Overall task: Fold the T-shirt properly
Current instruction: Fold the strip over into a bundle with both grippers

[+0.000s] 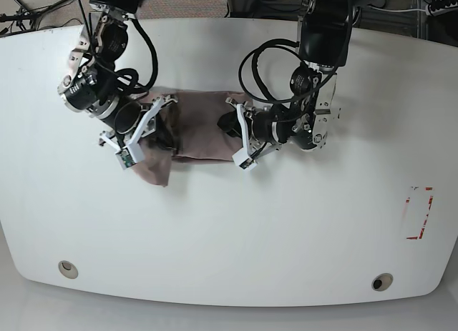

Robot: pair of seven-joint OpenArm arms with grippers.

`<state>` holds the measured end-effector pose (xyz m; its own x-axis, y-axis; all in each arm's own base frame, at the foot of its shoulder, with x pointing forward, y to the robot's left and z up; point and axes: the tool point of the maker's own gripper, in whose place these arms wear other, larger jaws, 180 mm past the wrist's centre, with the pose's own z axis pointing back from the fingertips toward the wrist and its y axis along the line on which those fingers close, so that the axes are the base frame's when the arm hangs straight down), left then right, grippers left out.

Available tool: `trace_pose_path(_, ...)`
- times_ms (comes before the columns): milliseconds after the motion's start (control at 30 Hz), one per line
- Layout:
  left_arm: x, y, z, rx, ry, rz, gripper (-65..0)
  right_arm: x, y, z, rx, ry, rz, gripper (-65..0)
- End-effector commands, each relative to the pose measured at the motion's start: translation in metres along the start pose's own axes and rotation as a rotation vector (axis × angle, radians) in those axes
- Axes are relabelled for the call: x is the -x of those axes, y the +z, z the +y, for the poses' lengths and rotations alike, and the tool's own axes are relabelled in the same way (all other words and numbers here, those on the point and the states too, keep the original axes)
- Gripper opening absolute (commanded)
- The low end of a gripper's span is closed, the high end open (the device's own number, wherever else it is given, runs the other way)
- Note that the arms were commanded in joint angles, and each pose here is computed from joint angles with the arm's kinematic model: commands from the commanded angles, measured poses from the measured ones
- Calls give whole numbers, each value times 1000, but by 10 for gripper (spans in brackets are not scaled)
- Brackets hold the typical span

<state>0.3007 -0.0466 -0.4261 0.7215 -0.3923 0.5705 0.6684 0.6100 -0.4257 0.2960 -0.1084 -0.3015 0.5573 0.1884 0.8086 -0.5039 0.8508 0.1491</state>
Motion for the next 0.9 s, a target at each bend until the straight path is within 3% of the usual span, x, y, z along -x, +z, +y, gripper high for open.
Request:
trace_pose_path(0,37,0,13,-70,-8,172,-546,-22,-2,11,-38,29,-79,-650)
trace_pose_path(333,36,0,13,-71,-11,169,-546,-18,-21,36,-56,100,-27,-644)
trace_pose_path(433,35,1,13,-72,-11,167,-546,-16,-27,46,-70,147,-4,-580)
trace_pose_path(533,35,1,13,-72,-11,167,-546,-13,-32,53,-71,183,20,-426)
trace_pose_path(700,35,0,13,-71,-11,167,-544,-14,-36,65,-97,216,28,-233)
trace_pose_path(767,35,0,13,-71,-13,166,-543,-14,-37,71,-113,226,29,-197)
trace_pose_path(867,34,1,13,-71,-17,164,-543,-10,-38,79,-134,234,37,-192)
